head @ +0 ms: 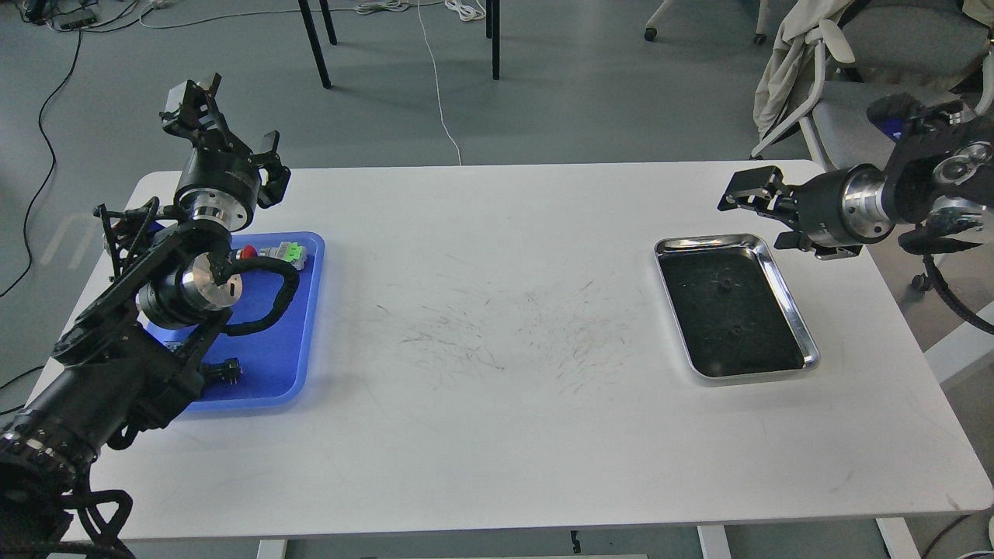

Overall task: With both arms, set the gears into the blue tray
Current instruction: 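Move the right gripper over the metal tray, then lower the right gripper into the metal tray and grasp the small black gear, then carry the black gear with the right gripper toward the table center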

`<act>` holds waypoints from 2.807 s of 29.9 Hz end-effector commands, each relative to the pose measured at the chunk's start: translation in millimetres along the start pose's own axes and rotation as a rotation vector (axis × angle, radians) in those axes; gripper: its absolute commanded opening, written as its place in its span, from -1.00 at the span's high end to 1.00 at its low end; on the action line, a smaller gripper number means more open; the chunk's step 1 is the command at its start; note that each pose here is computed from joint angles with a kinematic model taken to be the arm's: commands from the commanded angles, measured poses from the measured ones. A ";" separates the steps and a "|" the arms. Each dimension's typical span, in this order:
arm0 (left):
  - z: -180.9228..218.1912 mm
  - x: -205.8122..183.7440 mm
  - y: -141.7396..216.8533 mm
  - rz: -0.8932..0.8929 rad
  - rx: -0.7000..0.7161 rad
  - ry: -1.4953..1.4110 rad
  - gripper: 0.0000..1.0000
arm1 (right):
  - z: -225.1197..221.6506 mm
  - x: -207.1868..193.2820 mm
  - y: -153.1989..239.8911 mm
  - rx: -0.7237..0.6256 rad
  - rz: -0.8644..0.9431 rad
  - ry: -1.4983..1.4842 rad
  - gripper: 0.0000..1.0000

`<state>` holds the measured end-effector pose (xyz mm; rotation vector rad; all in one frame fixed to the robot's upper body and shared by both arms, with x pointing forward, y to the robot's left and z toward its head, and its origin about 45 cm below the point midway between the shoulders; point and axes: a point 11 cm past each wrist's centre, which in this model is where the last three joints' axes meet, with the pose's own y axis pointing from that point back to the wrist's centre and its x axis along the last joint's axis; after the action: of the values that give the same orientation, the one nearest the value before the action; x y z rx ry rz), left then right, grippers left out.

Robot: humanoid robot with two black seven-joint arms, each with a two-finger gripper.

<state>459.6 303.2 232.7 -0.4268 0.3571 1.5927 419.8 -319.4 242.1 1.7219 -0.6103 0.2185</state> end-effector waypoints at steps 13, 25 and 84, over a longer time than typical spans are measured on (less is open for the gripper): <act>-3.4 7.3 3.6 0.012 0.009 -0.006 -0.97 | 16.9 -27.5 -66.0 -0.209 0.067 0.324 -0.90; -4.6 7.4 4.0 0.014 0.012 -0.005 -0.97 | 29.6 -35.7 -85.3 -0.239 0.105 0.294 -0.84; -5.6 11.8 5.3 0.023 0.016 -0.010 -0.97 | -34.0 -3.5 -67.8 -0.122 0.182 0.342 0.96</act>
<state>453.6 311.3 221.3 -0.4010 0.3661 1.6136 446.6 -283.7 164.7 1.4594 -0.4917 0.5367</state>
